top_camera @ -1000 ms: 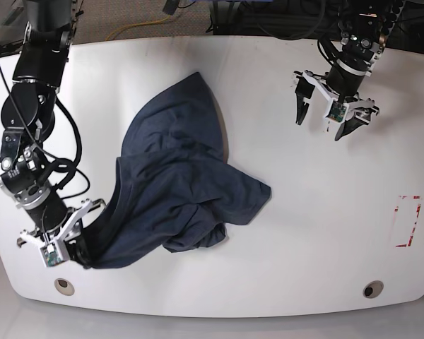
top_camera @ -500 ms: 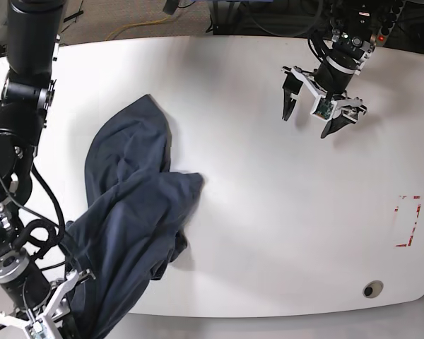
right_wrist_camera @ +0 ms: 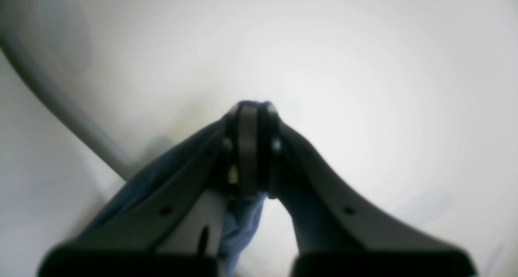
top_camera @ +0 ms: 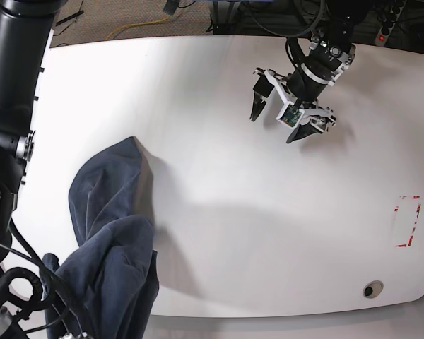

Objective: Fold the T-shirt properly
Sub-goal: 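Lift the shirt with the right gripper and drag it aside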

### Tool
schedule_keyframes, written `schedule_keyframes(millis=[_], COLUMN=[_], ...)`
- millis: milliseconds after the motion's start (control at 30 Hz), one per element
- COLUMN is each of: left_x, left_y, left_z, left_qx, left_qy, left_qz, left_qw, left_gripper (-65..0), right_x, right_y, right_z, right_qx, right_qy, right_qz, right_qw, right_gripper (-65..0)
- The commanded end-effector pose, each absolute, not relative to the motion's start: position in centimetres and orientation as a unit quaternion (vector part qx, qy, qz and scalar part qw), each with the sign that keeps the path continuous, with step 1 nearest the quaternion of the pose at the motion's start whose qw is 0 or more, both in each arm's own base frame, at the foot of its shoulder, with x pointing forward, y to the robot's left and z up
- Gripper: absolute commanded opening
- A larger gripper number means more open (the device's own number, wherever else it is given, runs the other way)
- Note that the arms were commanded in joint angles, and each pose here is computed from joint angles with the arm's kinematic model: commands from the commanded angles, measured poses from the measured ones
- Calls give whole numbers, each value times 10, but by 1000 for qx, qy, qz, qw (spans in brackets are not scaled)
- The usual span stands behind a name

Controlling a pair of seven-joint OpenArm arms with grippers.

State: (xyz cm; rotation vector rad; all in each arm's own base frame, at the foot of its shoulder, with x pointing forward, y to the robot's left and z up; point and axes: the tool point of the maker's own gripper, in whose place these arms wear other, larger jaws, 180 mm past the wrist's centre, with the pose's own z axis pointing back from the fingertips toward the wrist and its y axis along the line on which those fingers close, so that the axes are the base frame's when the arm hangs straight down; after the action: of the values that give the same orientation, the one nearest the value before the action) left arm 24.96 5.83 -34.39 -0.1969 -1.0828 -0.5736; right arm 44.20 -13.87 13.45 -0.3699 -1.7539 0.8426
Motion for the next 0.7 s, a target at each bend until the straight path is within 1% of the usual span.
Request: schedule_keyframes(millis=[0, 100, 200, 300, 500, 667], left_x=[263, 275, 282, 285, 296, 303], left_y=[43, 30, 24, 13, -12, -19], left_z=[-326, -322, -323, -329, -334, -344], left_qx=[-109, -119, -124, -134, -155, -162], left_qy=[-538, -548, -550, -544, -540, -531], left_qz=[-272, -262, -258, -270, -278, -269], left_qw=[790, 785, 784, 783, 780, 787], left_gripper=[-161, -161, -161, -161, -161, -161], right_x=[428, 422, 424, 431, 446, 450], right_y=[-131, -112, -102, -93, -99, -101], right_z=[171, 186, 181, 173, 164, 162], right_qx=[-168, -172, -167, -160, -150, -149], right_qy=[-768, -772, -768, -759, -748, -745], right_qz=[354, 373, 385, 395, 389, 386], right_qw=[507, 485, 485, 493, 517, 523], right_gripper=[-650, -650, -650, -650, -650, -650])
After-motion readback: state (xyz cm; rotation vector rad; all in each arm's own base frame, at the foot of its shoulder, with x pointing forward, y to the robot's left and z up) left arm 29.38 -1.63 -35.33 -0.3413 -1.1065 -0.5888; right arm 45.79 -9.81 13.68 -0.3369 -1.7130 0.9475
